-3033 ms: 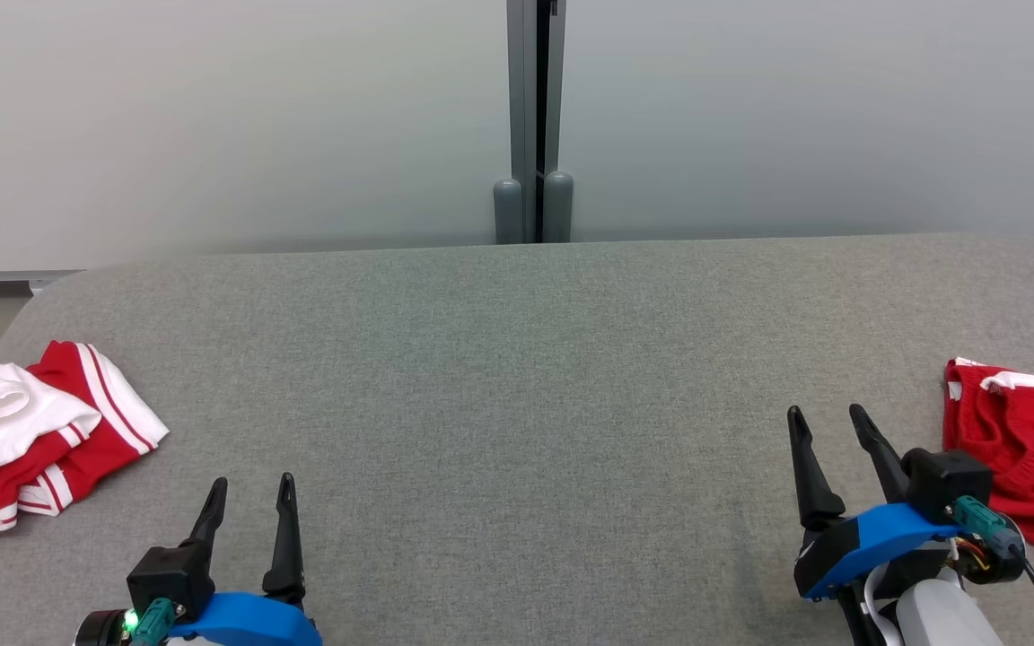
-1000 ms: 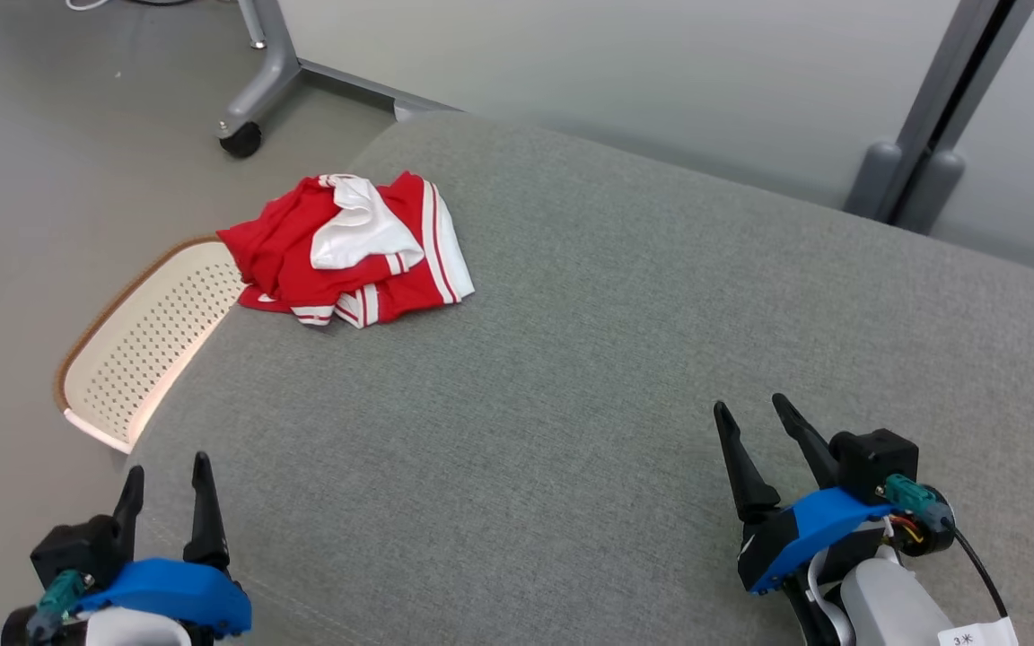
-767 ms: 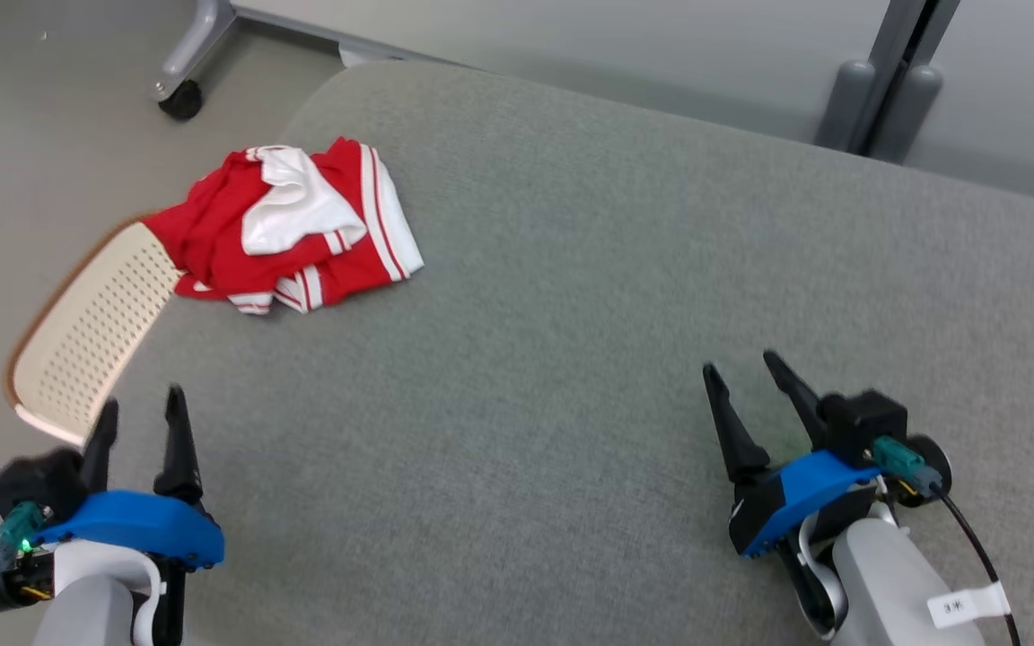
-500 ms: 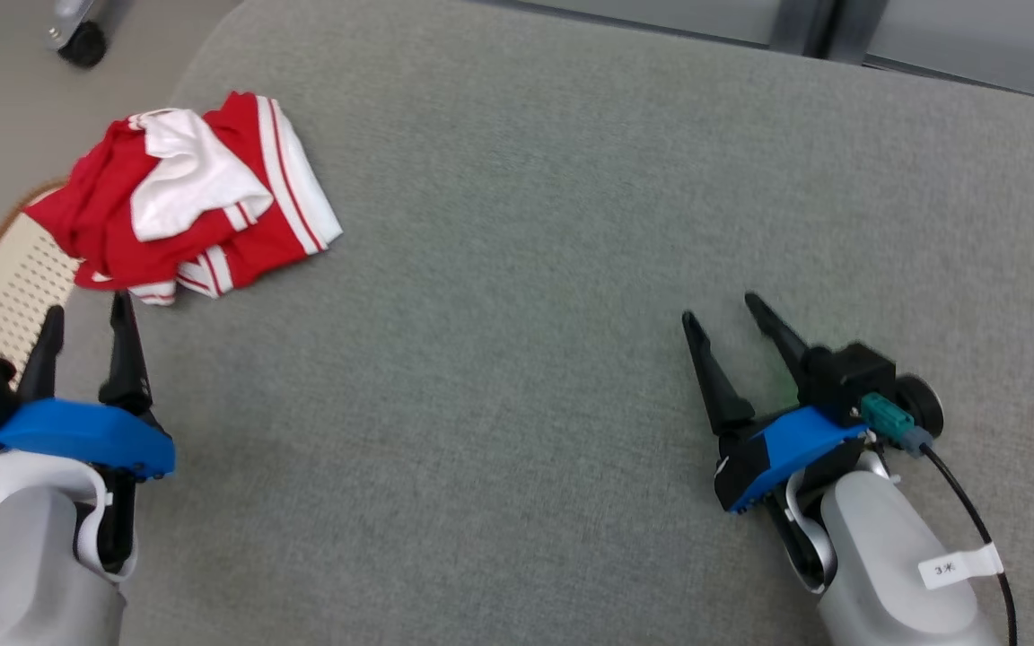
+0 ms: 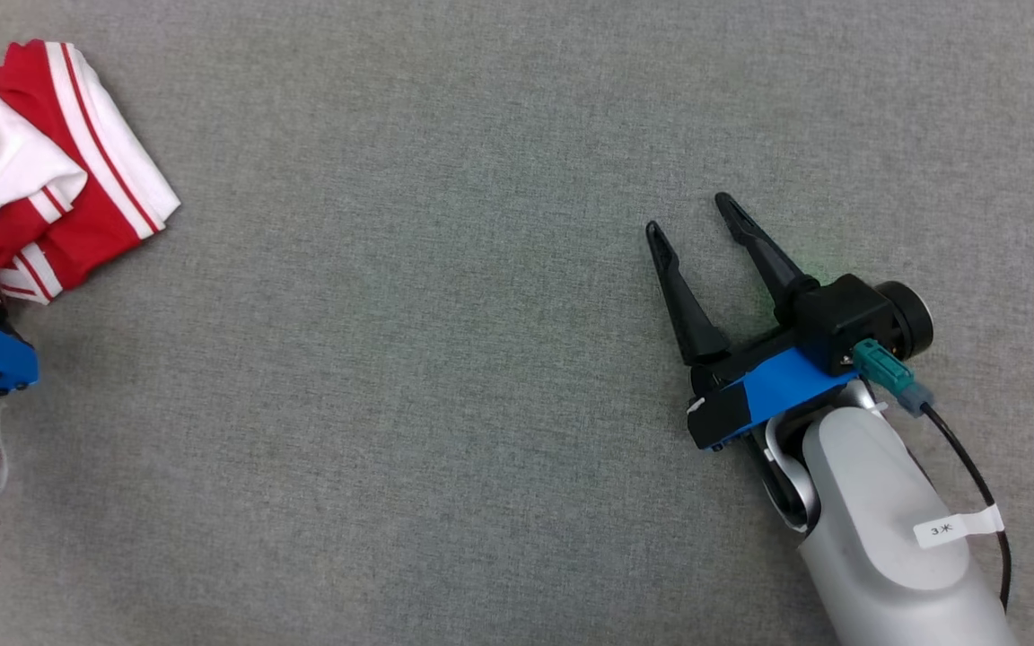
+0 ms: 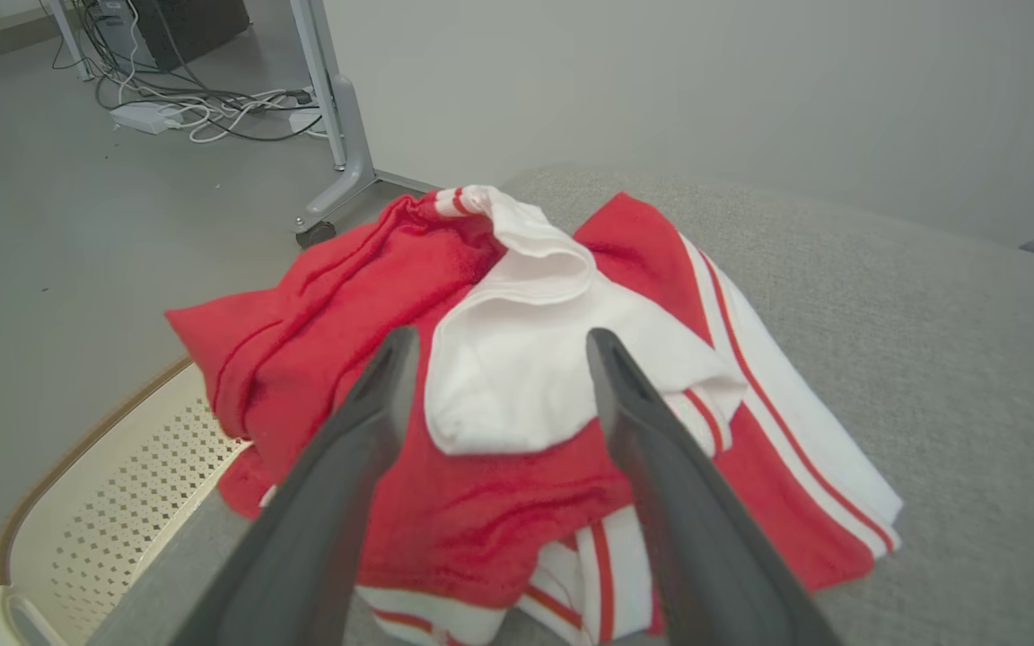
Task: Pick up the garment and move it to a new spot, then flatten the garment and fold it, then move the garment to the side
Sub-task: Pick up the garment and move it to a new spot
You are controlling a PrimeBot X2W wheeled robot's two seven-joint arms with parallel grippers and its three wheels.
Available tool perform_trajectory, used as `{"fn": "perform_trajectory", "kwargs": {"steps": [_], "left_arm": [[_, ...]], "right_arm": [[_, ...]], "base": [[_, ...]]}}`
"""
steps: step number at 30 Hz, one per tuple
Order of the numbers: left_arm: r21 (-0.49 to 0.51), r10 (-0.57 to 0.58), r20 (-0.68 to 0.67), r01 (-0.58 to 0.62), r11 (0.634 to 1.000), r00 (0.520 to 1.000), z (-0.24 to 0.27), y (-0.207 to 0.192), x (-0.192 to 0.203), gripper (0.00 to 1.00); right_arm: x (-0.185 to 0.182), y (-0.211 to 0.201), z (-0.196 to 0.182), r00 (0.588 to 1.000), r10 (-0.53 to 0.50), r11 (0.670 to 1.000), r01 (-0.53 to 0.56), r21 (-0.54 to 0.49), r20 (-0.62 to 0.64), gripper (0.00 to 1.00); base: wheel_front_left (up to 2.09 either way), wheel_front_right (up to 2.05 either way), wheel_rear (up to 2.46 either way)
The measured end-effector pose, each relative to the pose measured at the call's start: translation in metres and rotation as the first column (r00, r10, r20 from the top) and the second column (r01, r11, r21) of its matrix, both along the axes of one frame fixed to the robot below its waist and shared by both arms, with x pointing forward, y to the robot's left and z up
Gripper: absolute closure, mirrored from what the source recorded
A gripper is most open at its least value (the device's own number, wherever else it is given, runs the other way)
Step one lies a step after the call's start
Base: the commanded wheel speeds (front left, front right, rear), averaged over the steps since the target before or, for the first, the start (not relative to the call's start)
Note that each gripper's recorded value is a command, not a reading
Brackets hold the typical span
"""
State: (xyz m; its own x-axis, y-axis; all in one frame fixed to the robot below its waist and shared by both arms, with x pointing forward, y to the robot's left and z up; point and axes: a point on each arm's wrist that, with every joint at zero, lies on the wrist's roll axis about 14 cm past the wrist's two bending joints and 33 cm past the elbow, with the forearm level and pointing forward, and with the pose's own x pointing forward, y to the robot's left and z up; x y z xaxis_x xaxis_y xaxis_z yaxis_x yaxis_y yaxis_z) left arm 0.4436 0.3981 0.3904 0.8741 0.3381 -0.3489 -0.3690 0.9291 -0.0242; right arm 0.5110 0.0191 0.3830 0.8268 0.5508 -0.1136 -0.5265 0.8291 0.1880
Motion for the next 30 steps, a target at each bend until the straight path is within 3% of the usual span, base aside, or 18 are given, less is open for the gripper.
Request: {"fn": "perform_trajectory", "kwargs": {"steps": [12, 13, 14, 15, 23, 30], "left_arm": [[-0.013, 0.038, -0.098, -0.040, 0.999, 0.994, -0.027, 0.007, -0.004, 0.00], [-0.013, 0.037, -0.108, -0.038, 0.999, 0.994, -0.029, 0.007, -0.005, 0.15], [-0.016, 0.037, -0.115, -0.039, 0.999, 0.993, -0.031, 0.006, -0.006, 0.82], [-0.018, 0.034, -0.116, -0.036, 0.999, 0.993, -0.032, 0.005, -0.006, 1.00], [-0.017, -0.011, -0.039, 0.010, 1.000, 0.999, -0.007, -0.003, 0.008, 1.00], [0.053, -0.122, 0.163, 0.115, 0.992, 0.979, 0.065, -0.021, 0.043, 1.00]], "right_arm": [[0.005, -0.012, -0.001, 0.999, -0.031, 1.000, 0.031, -0.006, 0.011, 0.00], [0.005, -0.012, -0.001, 0.999, -0.031, 0.999, 0.031, -0.006, 0.011, 0.00], [0.005, -0.012, -0.002, 0.999, -0.032, 0.999, 0.032, -0.006, 0.011, 0.00], [0.005, -0.013, -0.001, 0.999, -0.034, 0.999, 0.034, -0.006, 0.011, 0.00], [0.005, -0.020, 0.004, 0.998, -0.057, 0.998, 0.057, -0.011, 0.013, 0.00], [-0.007, -0.029, 0.017, 0.997, -0.079, 0.997, 0.079, 0.005, -0.002, 0.00]], "base": [[0.00, 0.00, 0.00], [0.00, 0.00, 0.00], [0.00, 0.00, 0.00], [0.00, 0.00, 0.00], [0.00, 0.00, 0.00], [0.00, 0.00, 0.00]]}}
